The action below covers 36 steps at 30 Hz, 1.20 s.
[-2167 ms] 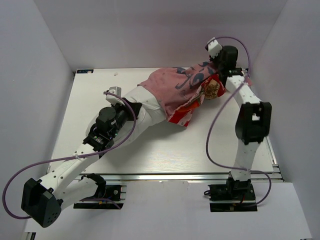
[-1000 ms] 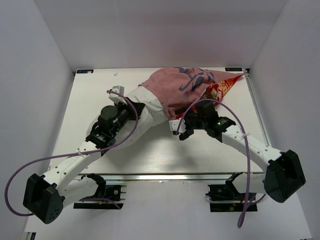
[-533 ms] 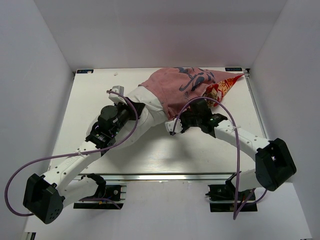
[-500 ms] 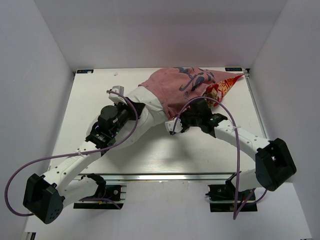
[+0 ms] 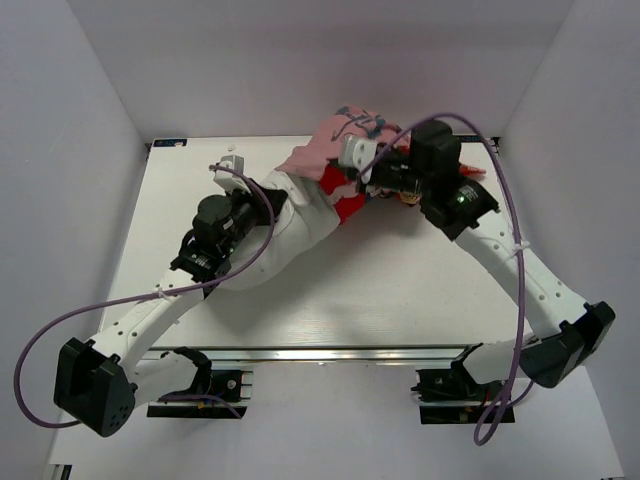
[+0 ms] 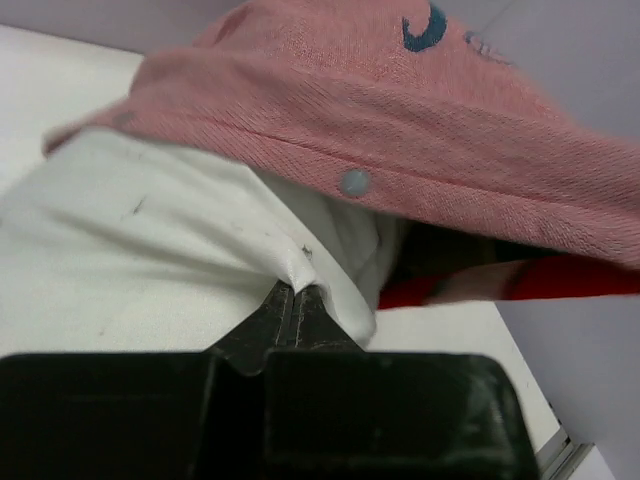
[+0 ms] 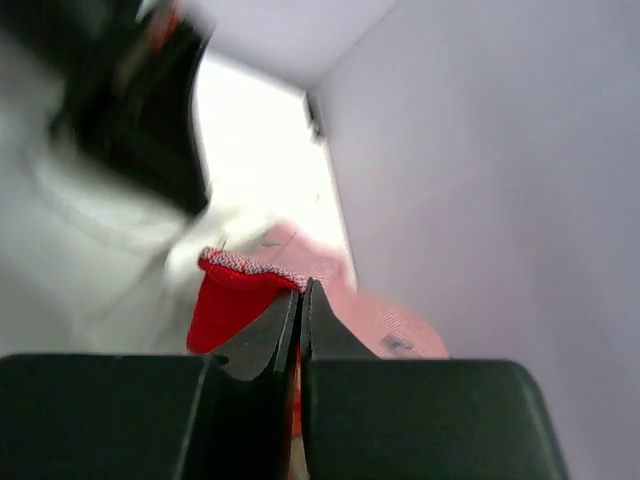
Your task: Put the pillow into the pillowcase
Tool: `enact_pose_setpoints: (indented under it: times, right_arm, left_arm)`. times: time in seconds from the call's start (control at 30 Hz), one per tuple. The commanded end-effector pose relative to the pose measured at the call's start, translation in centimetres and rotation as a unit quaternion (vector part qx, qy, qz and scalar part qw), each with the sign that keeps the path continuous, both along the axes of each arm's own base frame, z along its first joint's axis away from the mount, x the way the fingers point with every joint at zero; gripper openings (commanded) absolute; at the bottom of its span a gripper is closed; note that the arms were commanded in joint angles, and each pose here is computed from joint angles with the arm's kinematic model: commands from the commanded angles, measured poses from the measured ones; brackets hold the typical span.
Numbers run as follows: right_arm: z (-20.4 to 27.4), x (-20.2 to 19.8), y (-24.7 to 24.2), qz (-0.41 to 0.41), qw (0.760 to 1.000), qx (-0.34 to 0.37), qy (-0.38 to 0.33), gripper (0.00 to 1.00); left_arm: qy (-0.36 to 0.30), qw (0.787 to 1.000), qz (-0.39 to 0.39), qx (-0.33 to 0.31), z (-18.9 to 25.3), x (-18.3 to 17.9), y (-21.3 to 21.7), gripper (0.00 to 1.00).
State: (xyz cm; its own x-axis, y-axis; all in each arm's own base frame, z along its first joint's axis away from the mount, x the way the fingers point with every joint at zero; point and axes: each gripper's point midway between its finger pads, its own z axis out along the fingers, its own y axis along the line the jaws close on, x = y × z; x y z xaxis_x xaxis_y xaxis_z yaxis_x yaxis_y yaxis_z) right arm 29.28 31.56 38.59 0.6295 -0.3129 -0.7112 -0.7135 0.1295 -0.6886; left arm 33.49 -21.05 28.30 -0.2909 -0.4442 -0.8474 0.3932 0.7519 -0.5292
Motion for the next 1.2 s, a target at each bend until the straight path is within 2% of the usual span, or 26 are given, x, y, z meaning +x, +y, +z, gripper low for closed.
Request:
enact_pose_setpoints:
  times: [0.0,0.1,0.13,0.2,0.33,0.4,0.43,0.53,0.57,0.7,0.73,0.87,0.9,0.97,1.0,1.03,1.17]
  right_arm:
    - [10.3,-3.6,2.7,0.085,0.986,0.135,0.047,0.0]
    - [13.6,-3.6,3.4,0.106,0.978,0.169,0.054,0.0]
    - [14.2,-3.8,3.6,0.11,0.975,0.18,0.072,0.0]
    - [17.0,-4.0,3.7,0.122,0.969,0.206,0.054,0.0]
    - [19.3,-5.1,3.6,0.142,0.961,0.226,0.073,0.0]
    - [18.5,-5.0,3.8,0.14,0.961,0.221,0.09,0.0]
    - [16.0,-4.0,4.4,0.127,0.964,0.204,0.116,0.0]
    - [11.0,-0.6,4.4,0.065,0.971,0.18,0.143,0.0]
    - [7.0,1.3,4.8,0.033,0.972,0.152,0.174,0.0]
    - [-1.6,5.6,5.1,-0.04,0.96,0.095,0.259,0.0]
    - [-4.2,6.9,5.4,-0.061,0.955,0.078,0.279,0.0]
    - [-8.0,10.5,6.1,-0.119,0.944,0.068,0.3,0.0]
    - [-7.5,11.5,6.2,-0.133,0.943,0.078,0.294,0.0]
    - [-8.8,13.8,6.4,-0.17,0.937,0.082,0.293,0.0]
    - [-7.7,14.6,6.4,-0.181,0.937,0.095,0.283,0.0]
    - [-7.6,15.3,6.4,-0.191,0.934,0.1,0.284,0.0]
    - [-7.5,18.1,5.8,-0.236,0.93,0.108,0.261,0.0]
  left_arm:
    - [-0.08,0.995,-0.046,-0.047,7.0,-0.1,-1.7,0.0]
    - [-0.106,0.99,-0.072,-0.063,10.2,0.1,-2.9,0.0]
    - [-0.126,0.986,-0.078,-0.075,12.4,0.0,-3.1,0.0]
    - [-0.137,0.982,-0.094,-0.086,14.1,0.0,-3.7,0.0]
    - [-0.174,0.972,-0.107,-0.117,18.5,-0.9,-3.8,0.0]
    - [-0.176,0.971,-0.096,-0.128,19.1,-0.9,-3.3,0.0]
    - [-0.17,0.973,-0.087,-0.13,19.0,-1.0,-3.0,0.0]
    - [-0.117,0.983,-0.051,-0.13,14.9,0.2,-2.3,0.0]
    - [-0.1,0.985,-0.042,-0.131,13.5,0.6,-2.1,0.0]
    - [0.008,0.995,0.011,-0.103,5.4,3.1,-1.8,0.0]
    - [0.041,0.994,0.046,-0.085,2.9,4.3,-1.1,0.0]
    - [0.069,0.991,0.092,-0.064,0.8,6.6,0.2,0.0]
    - [0.077,0.991,0.098,-0.056,0.2,7.3,0.3,0.0]
    - [0.078,0.989,0.116,-0.052,1.0,8.3,1.1,0.07]
    - [0.079,0.989,0.12,-0.041,1.0,8.5,1.4,0.14]
    - [0.07,0.988,0.129,-0.043,2.2,9.0,2.1,0.27]
    - [0.045,0.982,0.183,-0.022,5.1,9.0,5.9,0.51]
